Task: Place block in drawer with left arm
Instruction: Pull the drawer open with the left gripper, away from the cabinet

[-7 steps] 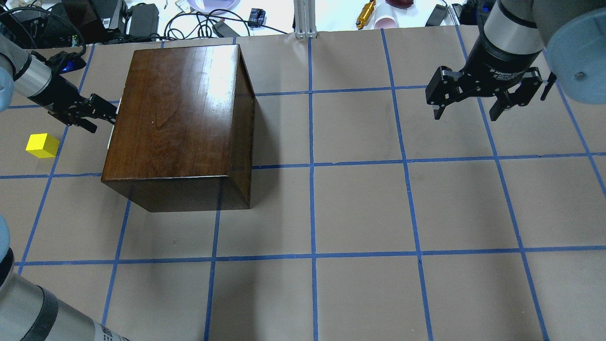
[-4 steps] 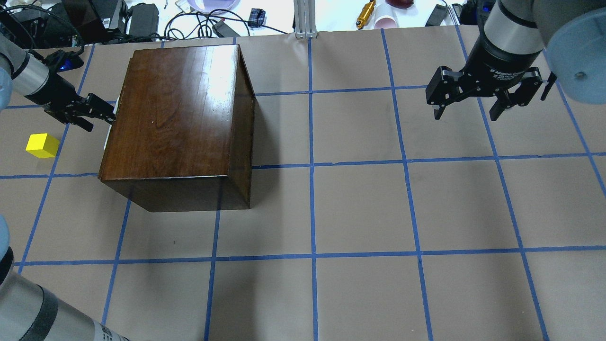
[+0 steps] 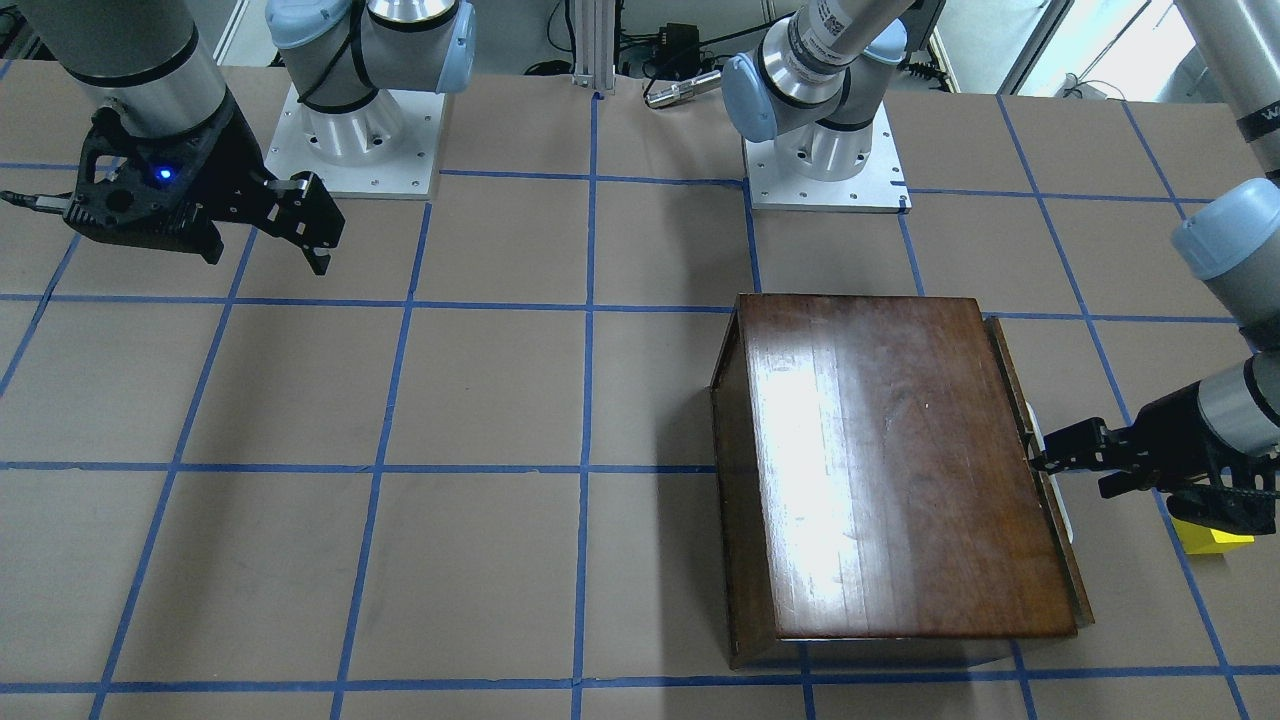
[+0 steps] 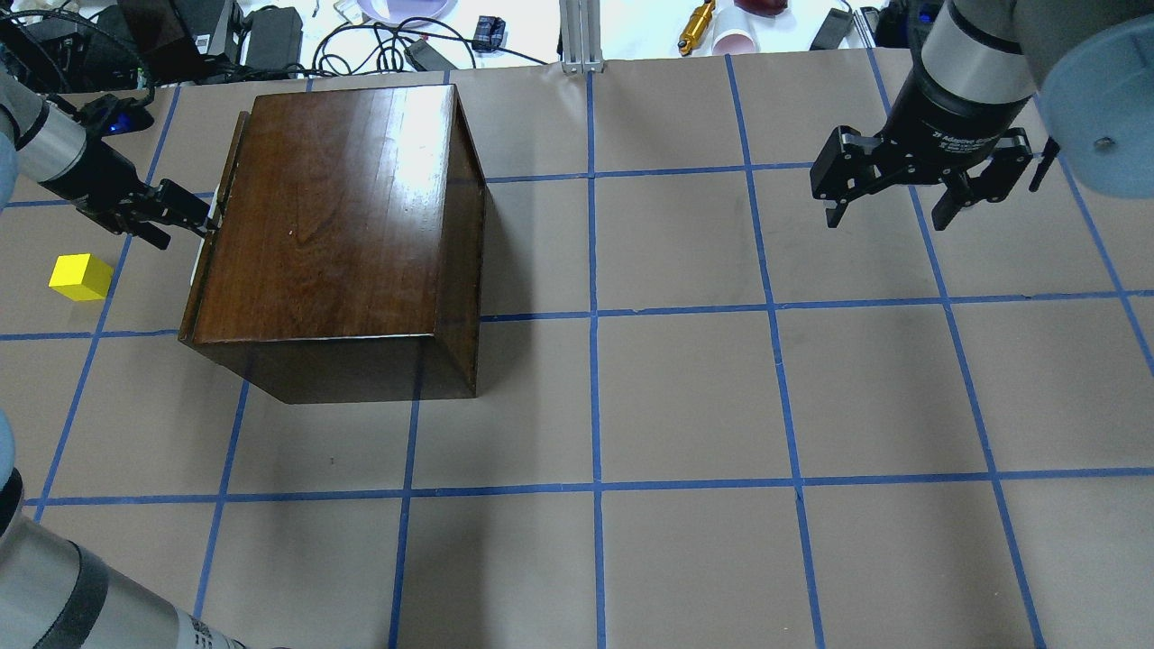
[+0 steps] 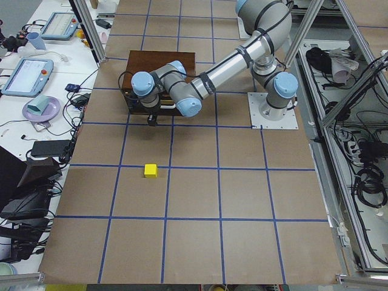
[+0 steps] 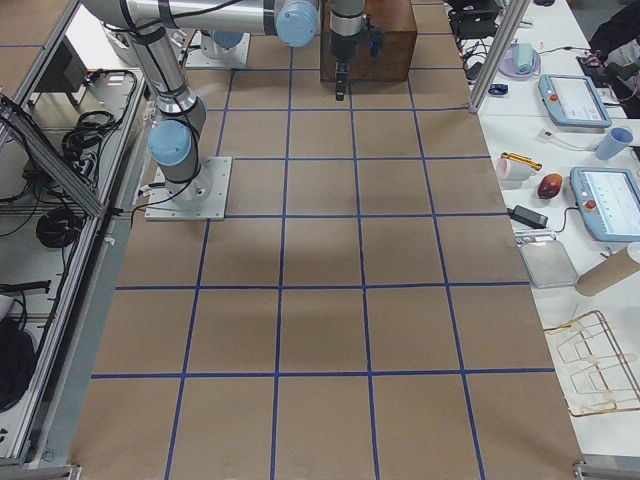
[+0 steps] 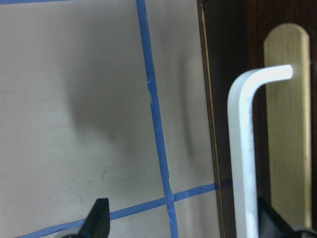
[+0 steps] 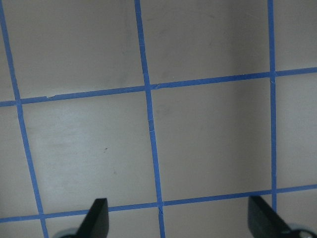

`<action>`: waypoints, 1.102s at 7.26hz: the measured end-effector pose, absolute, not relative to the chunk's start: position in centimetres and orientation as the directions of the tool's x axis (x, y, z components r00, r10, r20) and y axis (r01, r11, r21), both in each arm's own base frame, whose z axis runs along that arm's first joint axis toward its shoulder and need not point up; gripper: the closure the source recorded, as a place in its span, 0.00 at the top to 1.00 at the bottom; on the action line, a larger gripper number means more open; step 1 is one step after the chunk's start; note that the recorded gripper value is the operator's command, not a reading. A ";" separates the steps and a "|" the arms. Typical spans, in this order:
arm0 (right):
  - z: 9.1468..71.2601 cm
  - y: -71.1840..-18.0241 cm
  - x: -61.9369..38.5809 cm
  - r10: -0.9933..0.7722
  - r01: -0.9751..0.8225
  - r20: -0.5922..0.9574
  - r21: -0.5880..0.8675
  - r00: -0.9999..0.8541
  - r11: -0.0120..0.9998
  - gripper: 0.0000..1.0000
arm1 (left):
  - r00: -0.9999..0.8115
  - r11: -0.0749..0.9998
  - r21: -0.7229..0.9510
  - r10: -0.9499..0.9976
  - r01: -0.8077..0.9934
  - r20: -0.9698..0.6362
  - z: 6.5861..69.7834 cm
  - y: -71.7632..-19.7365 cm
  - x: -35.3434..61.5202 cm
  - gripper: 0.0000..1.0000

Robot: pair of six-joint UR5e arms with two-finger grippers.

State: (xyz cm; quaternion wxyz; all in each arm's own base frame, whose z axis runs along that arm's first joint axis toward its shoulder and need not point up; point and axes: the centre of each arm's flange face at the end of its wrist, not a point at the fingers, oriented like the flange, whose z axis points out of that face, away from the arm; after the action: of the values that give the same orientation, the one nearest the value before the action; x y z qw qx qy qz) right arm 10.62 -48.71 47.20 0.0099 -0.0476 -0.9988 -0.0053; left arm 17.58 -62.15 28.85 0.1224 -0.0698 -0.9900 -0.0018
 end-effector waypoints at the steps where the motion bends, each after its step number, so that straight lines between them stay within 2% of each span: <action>1: 47.2 -48.7 10.6 0.095 0.095 0.020 0.010 -0.995 0.995 1.00 | -0.959 0.988 -0.017 0.150 0.150 0.239 28.9 -62.2 17.7 1.00; 8: 47.2 -48.7 10.6 0.095 0.095 0.020 0.010 -0.995 0.995 1.00 | -0.945 0.972 -0.048 0.236 0.231 0.226 29.2 -62.6 19.2 1.00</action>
State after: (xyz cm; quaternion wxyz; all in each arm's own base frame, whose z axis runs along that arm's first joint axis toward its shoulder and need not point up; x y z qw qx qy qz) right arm 10.62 -48.71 47.20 0.0100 -0.0476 -0.9988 -0.0053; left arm 19.25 -62.59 29.23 0.1158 -0.1184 -0.9861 0.0105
